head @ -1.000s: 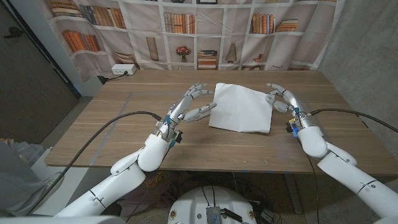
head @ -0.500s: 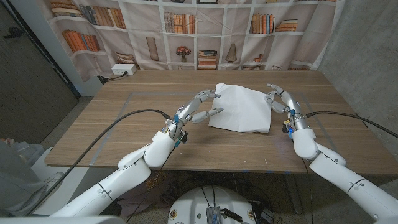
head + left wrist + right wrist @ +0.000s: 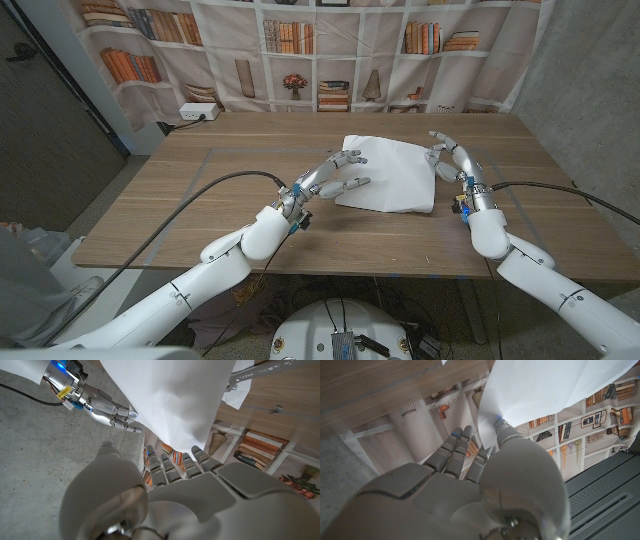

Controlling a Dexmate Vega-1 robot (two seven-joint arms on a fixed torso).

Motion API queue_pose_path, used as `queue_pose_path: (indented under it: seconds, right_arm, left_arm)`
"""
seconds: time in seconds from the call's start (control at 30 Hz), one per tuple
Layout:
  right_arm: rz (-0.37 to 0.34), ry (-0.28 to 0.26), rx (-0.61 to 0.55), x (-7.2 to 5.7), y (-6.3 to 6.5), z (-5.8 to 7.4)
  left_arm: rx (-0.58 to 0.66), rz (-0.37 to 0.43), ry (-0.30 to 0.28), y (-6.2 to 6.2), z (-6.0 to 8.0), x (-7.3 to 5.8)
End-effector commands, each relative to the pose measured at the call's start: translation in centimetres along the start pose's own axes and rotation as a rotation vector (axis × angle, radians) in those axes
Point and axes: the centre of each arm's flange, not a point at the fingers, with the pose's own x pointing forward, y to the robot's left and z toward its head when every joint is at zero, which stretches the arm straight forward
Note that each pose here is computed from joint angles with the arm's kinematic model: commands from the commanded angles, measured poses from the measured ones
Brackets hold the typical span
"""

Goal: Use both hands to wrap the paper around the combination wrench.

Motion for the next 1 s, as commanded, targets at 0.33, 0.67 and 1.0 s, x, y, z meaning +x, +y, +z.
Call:
queue_pose_path:
  seconds: [0.33, 0.67, 1.0]
  right_arm:
    - [-0.008, -0.02, 0.082, -1.9, -1.9, 0.9]
    - [-0.011, -0.041, 0.092, -2.9, -4.2, 1.4]
    - [0.0, -0.058, 0.109, -3.3, -4.5, 1.8]
  left_arm:
    - [-0.017, -0.089, -0.09, -0.4, 0.4, 3.7]
    - [-0.033, -0.148, -0.115, -0.9, 0.4, 5.4]
    - [-0.043, -0.188, -0.072, -1.1, -0.4, 5.1]
